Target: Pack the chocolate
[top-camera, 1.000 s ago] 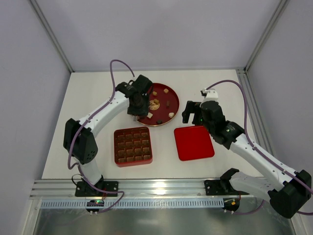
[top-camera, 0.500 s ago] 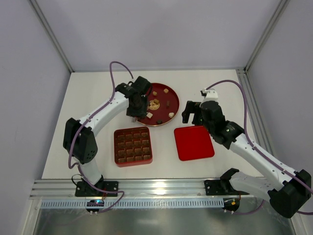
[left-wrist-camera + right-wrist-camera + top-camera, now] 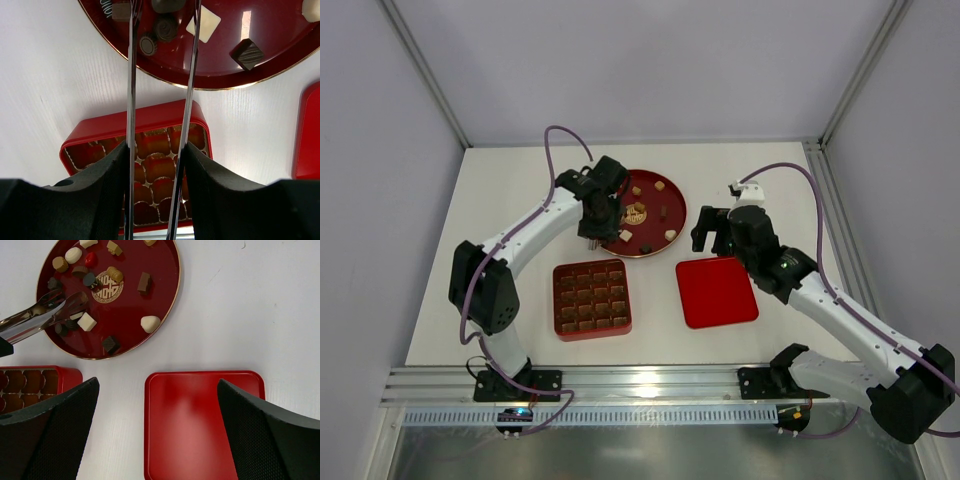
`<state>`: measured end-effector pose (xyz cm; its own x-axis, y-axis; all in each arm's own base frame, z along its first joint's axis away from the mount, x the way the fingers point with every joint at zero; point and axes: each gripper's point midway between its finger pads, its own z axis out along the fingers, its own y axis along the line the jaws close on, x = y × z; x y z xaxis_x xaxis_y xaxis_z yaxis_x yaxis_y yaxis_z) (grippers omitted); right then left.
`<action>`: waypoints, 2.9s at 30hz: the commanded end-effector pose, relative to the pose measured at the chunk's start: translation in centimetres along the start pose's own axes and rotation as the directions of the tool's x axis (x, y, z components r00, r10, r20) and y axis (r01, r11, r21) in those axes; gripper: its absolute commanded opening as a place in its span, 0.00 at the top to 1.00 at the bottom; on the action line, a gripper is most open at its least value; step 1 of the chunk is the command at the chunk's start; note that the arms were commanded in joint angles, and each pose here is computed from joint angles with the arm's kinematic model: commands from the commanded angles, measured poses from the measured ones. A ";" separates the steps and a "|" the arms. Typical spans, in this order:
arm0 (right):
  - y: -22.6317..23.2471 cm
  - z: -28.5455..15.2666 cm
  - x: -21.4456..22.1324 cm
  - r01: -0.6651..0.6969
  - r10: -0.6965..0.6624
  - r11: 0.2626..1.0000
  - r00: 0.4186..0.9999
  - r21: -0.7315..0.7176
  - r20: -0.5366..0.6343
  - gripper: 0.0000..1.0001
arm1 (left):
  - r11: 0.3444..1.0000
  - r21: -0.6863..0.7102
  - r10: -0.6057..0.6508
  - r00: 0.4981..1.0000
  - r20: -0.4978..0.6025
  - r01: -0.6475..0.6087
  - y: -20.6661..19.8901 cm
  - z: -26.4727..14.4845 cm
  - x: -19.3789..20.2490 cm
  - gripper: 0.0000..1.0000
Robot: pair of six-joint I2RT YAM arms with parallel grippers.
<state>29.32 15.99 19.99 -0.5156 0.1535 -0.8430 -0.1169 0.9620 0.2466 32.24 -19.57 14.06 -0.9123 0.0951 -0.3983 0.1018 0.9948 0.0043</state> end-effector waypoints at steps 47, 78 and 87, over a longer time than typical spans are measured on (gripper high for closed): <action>0.5 0.1 -0.9 -0.033 0.034 0.999 0.999 -0.018 0.036 0.00 | 1.000 0.020 0.003 0.999 0.047 -0.004 0.0 -1.5 -1.5 0.72; 1.2 1.2 -1.1 -0.019 0.020 1.000 0.999 -0.025 0.026 0.00 | 0.999 0.049 -0.028 0.991 0.131 0.022 1.4 -7.6 -1.8 0.73; 1.0 1.2 -1.5 -0.010 0.011 1.000 0.999 -0.011 0.038 0.00 | 0.999 0.019 -0.044 0.992 0.119 0.042 3.8 -10.5 1.3 0.72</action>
<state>29.78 16.64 18.38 -0.5465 0.1482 -0.8243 -0.1126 0.9623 0.2477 29.10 -17.10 21.83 -0.8666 0.0646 -0.4948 0.0983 0.9943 -0.0423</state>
